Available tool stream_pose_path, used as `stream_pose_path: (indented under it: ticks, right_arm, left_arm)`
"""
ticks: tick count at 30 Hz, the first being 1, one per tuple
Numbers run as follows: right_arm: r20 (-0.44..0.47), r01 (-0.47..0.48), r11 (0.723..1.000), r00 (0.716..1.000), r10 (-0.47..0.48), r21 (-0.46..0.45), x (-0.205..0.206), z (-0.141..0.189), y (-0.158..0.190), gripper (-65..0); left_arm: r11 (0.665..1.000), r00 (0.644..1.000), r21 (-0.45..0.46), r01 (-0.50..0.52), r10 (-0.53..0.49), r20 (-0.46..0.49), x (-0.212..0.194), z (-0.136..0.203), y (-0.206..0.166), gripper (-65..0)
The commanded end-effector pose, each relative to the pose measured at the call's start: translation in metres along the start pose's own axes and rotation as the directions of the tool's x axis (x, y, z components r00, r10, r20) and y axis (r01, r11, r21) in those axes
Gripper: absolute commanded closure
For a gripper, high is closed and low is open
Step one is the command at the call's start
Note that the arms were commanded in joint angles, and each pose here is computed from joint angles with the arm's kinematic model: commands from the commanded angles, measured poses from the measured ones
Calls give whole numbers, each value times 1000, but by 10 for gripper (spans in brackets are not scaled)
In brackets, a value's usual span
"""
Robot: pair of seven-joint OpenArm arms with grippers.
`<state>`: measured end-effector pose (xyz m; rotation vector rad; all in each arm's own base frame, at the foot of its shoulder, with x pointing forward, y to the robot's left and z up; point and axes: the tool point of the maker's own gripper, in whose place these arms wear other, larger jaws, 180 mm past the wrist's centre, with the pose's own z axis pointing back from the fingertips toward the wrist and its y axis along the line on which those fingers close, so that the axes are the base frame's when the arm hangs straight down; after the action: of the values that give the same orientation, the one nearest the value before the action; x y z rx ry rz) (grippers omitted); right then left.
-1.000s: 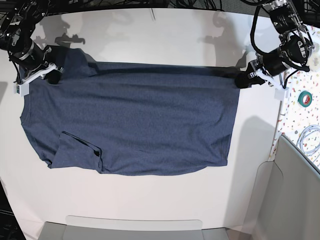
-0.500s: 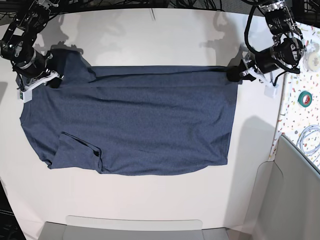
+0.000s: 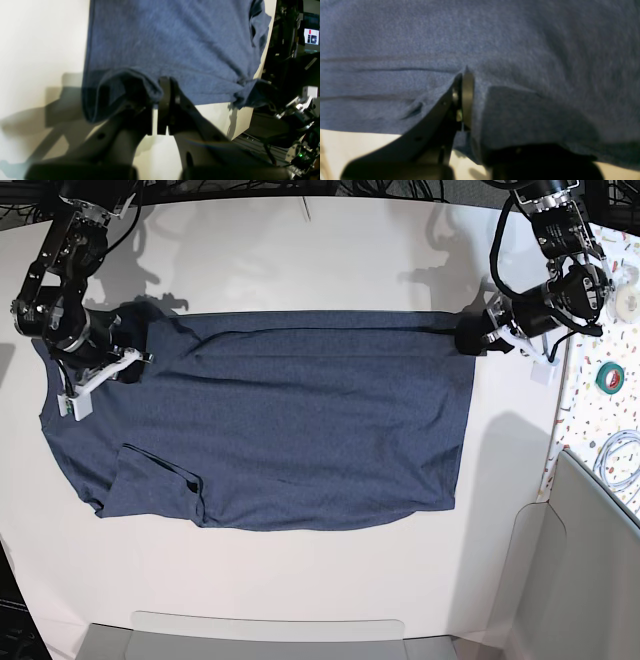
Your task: Layout the t-shirt on the table in an organized manner, then fold the t-shirt properly
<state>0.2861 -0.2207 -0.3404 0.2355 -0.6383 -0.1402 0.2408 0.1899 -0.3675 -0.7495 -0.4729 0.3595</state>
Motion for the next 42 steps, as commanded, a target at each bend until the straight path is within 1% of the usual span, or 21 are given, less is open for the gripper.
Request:
stream_pose_path:
  ticks: [1,4,7,18,19,20,24,26,28,30,32,34,39,42]
  right_arm:
    - [34,-33,999,999,34,-16,13,4,-1,0]
    - [11,-61,997,998,61,-39,9,0,0,0]
    - [15,-67,997,998,68,-50,12,0,-1,0]
    - [27,-70,996,997,71,-50,19,0,-1,0]
    - [21,-66,997,998,67,-49,17,-2,-1,-14]
    - [14,-62,997,998,62,-48,16,-3,-2,-44]
    - [-25,-35,998,999,34,-44,7,-12,-7,-214]
    - [-29,-30,999,999,29,-44,5,-13,-8,-288]
    - [-27,-31,999,999,29,-44,6,-13,-8,-364]
    - [-21,-28,999,999,27,-45,8,-13,-9,-422]
    - [-12,-26,999,1000,25,-45,12,-12,-9,-464]
    - [-6,-27,999,1000,26,-44,15,-12,-9,-486]
    - [23,-29,999,999,30,-37,30,-12,-6,-487]
    - [18,-11,1000,1000,11,-24,38,-20,-6,-487]
  left_arm:
    - [1000,1000,-15,23,-23,18,9,5,-6,0]
    - [1000,1000,-15,23,-23,18,9,5,-6,0]
    - [1000,1000,-15,23,-23,18,9,5,-6,0]
    - [1000,1000,-13,24,-24,18,9,5,-6,0]
    - [1000,1000,-13,24,-24,18,9,5,-6,-19]
    - [1000,1000,-13,24,-24,18,9,5,-6,-46]
    - [1000,1000,-12,22,-22,22,10,6,-5,-205]
    - [1000,1000,-12,22,-22,22,10,6,-5,-254]
    - [1000,1000,-12,20,-20,20,10,5,-5,-269]
    - [1000,1000,-13,20,-20,18,9,5,-6,-269]
    - [1000,1000,-13,20,-20,18,9,5,-6,-269]
    - [1000,1000,-12,19,-19,18,9,5,-5,-269]
    - [1000,1000,-12,18,-18,20,10,6,-5,-269]
    - [1000,1000,-12,18,-18,19,9,5,-5,-269]
